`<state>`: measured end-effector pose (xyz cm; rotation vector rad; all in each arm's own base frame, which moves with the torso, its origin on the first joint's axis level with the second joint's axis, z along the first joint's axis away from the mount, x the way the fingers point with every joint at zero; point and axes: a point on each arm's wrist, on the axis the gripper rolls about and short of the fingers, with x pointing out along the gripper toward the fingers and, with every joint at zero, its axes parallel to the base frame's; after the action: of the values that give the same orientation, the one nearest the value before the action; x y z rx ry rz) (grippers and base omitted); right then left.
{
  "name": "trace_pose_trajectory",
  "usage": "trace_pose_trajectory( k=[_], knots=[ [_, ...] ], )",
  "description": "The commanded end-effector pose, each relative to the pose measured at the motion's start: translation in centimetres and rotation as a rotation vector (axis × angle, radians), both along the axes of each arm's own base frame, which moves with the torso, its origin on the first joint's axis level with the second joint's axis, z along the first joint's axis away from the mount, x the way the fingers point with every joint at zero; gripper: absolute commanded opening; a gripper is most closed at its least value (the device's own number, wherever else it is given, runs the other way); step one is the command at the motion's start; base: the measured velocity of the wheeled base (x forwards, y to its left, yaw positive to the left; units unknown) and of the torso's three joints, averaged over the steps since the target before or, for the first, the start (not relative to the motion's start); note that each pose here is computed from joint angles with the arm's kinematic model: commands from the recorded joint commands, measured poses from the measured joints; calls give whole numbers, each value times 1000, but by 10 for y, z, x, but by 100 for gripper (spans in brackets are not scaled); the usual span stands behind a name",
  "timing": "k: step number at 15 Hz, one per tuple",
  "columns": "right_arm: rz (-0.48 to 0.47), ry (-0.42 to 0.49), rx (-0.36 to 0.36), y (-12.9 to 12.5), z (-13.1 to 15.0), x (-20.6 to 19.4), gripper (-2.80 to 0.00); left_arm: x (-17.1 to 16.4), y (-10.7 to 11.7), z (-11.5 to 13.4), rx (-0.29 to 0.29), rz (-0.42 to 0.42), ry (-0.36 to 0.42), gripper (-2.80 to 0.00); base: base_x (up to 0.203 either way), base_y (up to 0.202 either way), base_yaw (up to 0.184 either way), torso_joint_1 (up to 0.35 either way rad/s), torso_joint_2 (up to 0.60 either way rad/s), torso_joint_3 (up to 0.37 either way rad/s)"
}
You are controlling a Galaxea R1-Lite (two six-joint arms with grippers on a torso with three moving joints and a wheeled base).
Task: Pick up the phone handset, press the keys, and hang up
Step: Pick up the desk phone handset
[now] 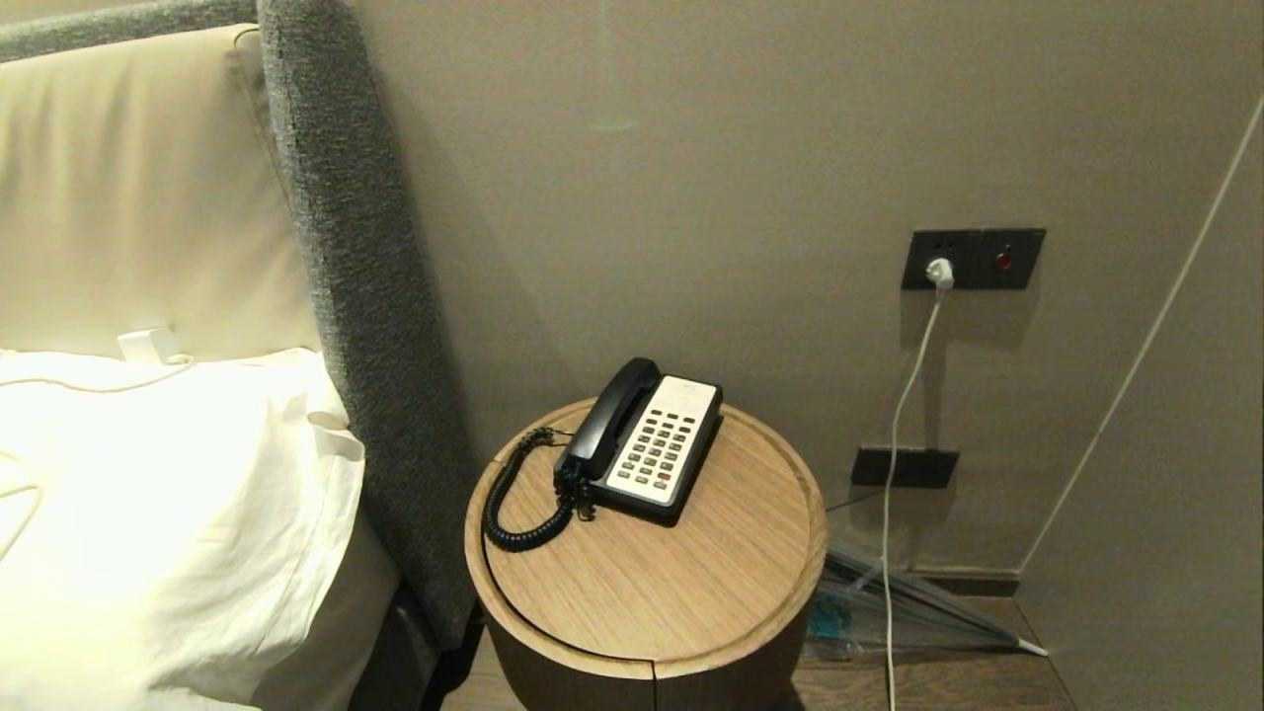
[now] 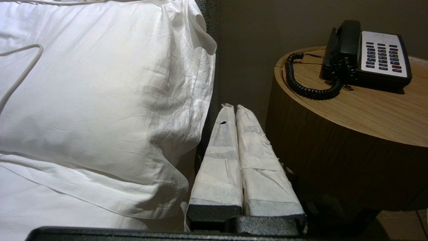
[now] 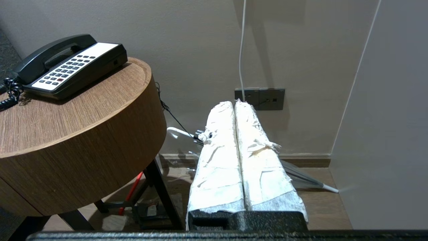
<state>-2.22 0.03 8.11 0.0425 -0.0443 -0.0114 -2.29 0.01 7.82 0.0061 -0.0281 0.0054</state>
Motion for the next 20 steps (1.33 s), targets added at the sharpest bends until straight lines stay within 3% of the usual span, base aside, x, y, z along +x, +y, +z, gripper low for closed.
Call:
trace_pose_trajectory(
  k=[1, 12, 20],
  knots=[
    [0, 23, 0, 0, -6, 2, -280, 1, 0, -3, 0, 1, 10, -280, 0, 0, 0, 0, 0, 0],
    [0, 23, 0, 0, -6, 2, -280, 1, 0, -3, 3, 2, 11, -280, 0, 0, 0, 0, 0, 0],
    [0, 23, 0, 0, -6, 2, -280, 1, 0, -3, -15, -3, 11, -280, 0, 0, 0, 3, 3, -162]
  ],
)
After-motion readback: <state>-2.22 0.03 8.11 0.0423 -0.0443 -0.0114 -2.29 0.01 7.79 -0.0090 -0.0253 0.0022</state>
